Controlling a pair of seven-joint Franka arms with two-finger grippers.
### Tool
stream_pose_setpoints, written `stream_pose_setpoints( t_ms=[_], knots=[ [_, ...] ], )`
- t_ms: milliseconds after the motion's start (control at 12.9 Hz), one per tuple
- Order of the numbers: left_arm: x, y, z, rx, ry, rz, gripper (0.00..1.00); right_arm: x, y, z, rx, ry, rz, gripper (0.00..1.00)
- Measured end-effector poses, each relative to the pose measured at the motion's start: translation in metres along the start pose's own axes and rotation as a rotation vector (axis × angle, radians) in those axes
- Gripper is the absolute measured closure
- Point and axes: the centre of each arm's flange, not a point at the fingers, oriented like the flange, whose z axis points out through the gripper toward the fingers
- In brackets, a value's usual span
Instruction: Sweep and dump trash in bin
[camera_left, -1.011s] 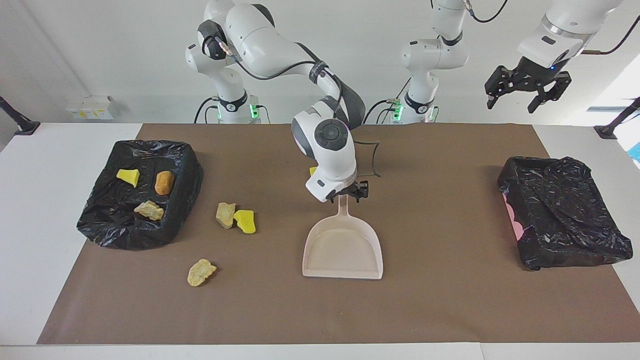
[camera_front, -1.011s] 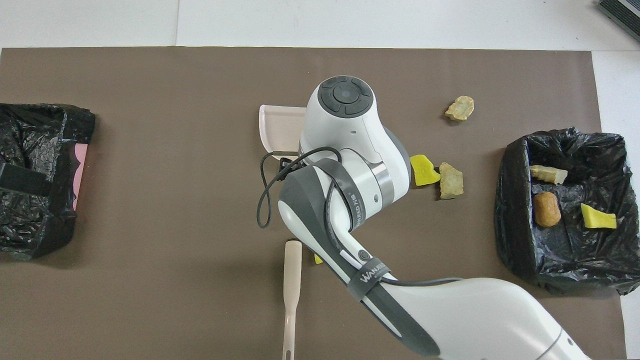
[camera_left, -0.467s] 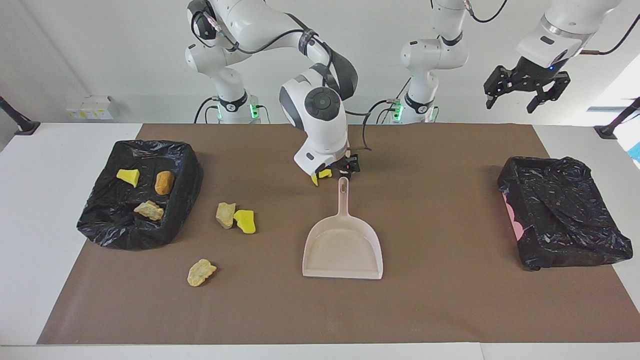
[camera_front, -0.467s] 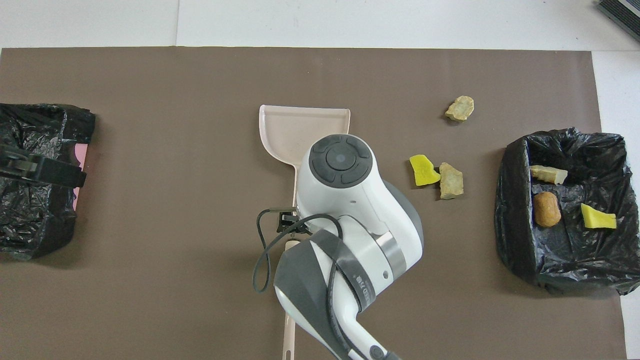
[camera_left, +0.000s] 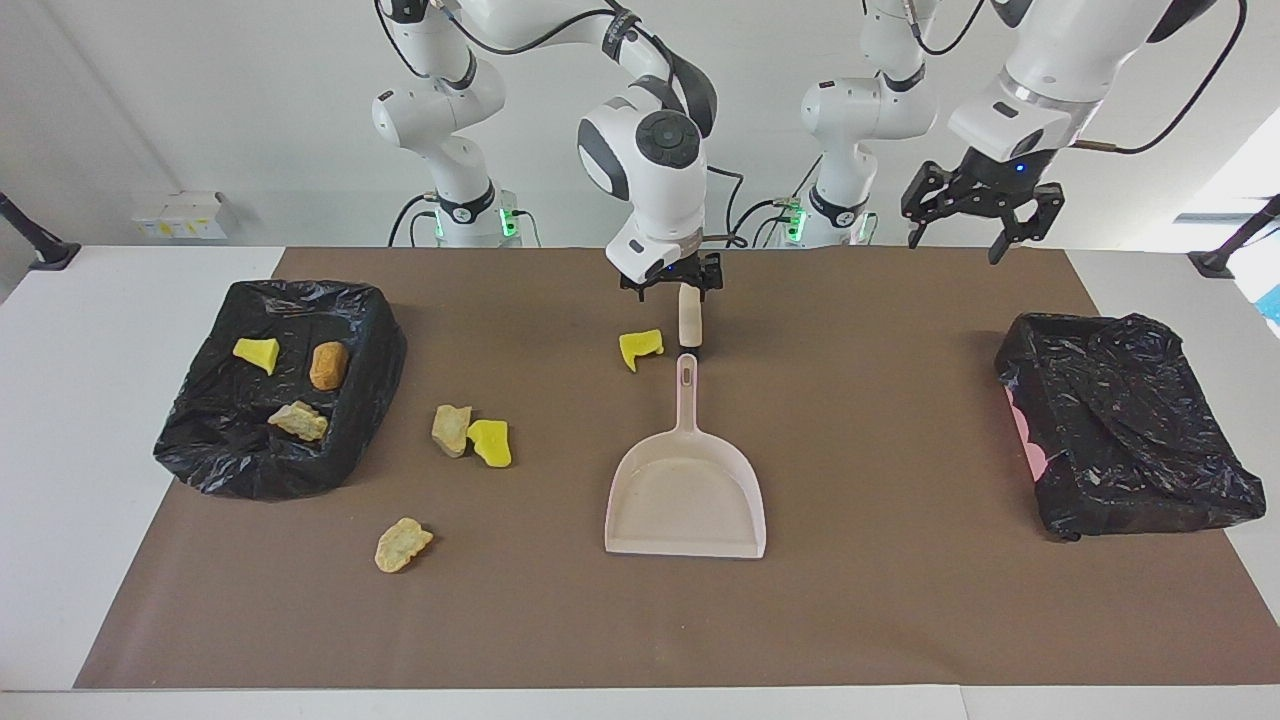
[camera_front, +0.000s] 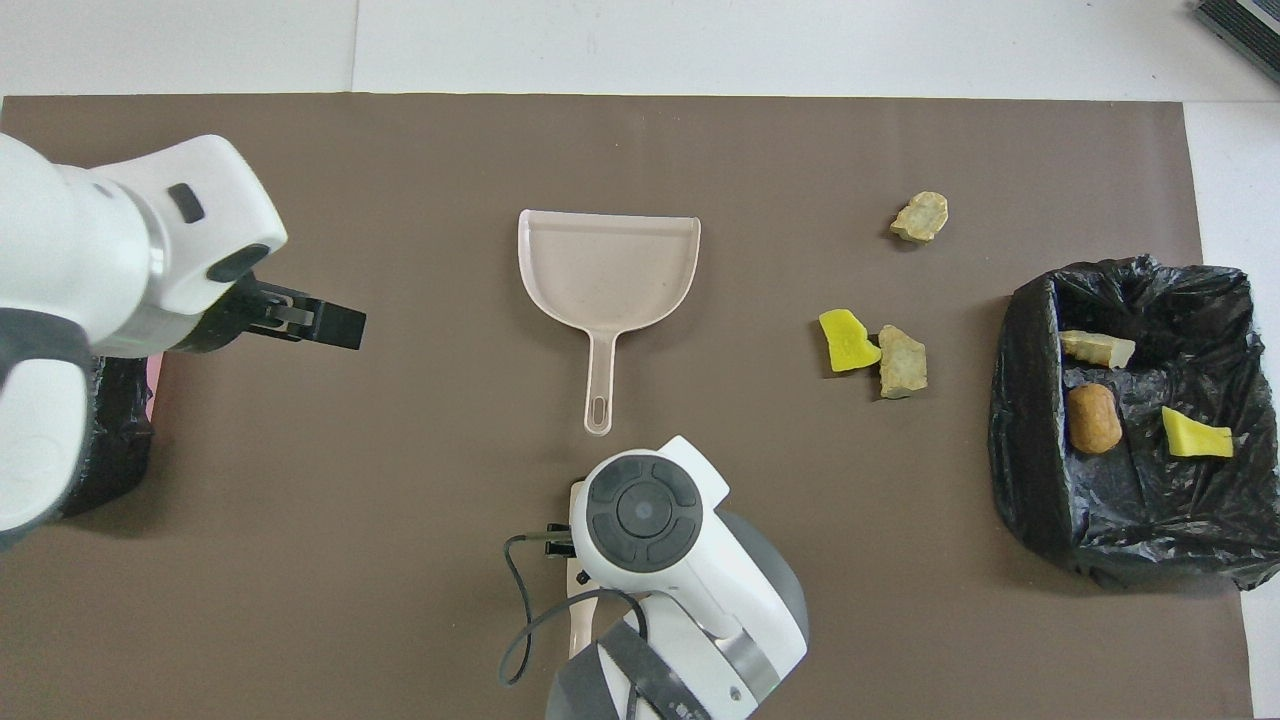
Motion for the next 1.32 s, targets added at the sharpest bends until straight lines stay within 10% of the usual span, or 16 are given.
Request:
stream_pose_setpoints(
  t_ms=[778, 1089, 1322],
  knots=[
    [0.017, 0.165, 0.190, 0.000, 0.011, -0.173, 0.00, -0.090, -0.029, 0.071, -0.066, -0.021, -0.026, 0.09],
    [0.011, 0.192, 0.240, -0.015, 0.027, -0.226, 0.00, -0.090, -0.031, 0.069, -0.060, -0.016, -0.026, 0.66],
    [0.006, 0.196, 0.247, -0.014, 0.019, -0.220, 0.10, -0.087, -0.033, 0.067, -0.053, -0.013, -0.023, 0.74]
  ],
)
